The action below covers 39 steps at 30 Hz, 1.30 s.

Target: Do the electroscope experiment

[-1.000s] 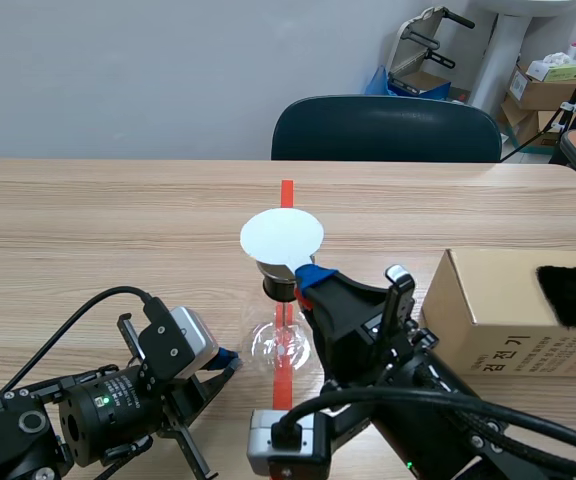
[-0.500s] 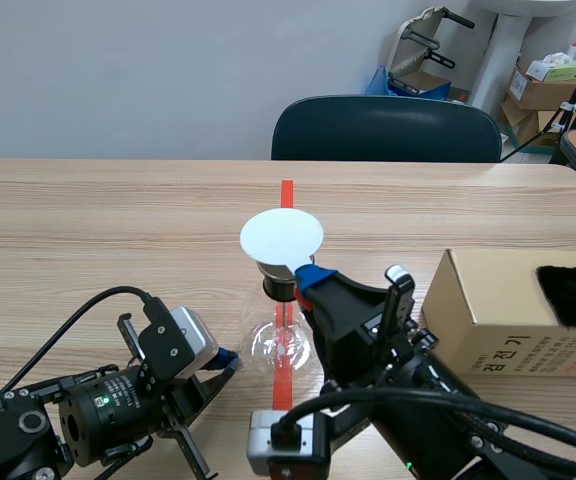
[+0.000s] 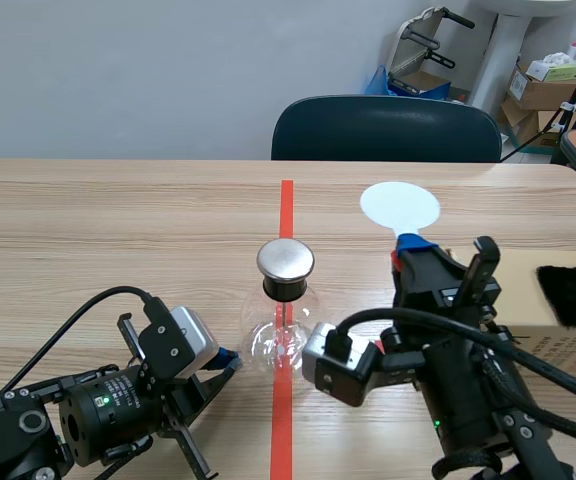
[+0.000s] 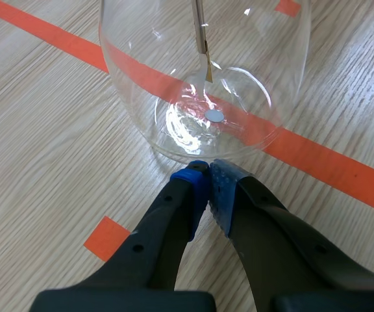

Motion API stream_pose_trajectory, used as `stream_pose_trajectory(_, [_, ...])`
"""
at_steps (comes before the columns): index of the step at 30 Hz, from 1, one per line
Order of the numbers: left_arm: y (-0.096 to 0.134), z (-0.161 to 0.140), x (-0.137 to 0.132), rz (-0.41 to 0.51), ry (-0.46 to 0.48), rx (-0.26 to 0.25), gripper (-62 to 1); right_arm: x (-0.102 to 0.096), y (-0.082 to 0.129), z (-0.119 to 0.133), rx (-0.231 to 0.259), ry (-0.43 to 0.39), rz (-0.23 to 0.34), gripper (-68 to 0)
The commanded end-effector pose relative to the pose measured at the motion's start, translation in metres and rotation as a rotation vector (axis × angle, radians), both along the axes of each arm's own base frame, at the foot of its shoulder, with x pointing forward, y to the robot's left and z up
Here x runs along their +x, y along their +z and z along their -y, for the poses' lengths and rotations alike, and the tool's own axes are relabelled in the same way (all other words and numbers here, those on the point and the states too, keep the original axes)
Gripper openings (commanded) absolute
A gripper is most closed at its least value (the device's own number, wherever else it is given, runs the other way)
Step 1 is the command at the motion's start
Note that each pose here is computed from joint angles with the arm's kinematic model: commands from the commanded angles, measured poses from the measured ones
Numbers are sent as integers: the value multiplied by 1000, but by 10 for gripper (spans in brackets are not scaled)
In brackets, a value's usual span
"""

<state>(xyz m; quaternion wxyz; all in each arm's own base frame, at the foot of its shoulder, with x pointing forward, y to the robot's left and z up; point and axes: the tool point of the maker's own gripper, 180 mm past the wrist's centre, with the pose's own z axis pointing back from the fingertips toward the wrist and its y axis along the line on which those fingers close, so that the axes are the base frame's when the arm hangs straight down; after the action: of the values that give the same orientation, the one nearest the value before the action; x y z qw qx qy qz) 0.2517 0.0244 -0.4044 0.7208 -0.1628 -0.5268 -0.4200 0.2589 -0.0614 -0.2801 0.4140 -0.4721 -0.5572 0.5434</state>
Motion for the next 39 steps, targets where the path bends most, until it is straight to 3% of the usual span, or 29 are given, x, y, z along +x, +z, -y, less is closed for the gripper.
stream_pose_trajectory(1, [9, 6, 3, 22, 0, -32, -575, 4, 9, 6, 9, -28, 32, -658])
stream_pose_trajectory(8, [9, 6, 3, 22, 0, -32, -575, 6, 9, 19, 16, -104, 35, -658])
stream_pose_trajectory(39, [9, 6, 3, 22, 0, -31, -575, 6, 9, 19, 15, -104, 34, -658])
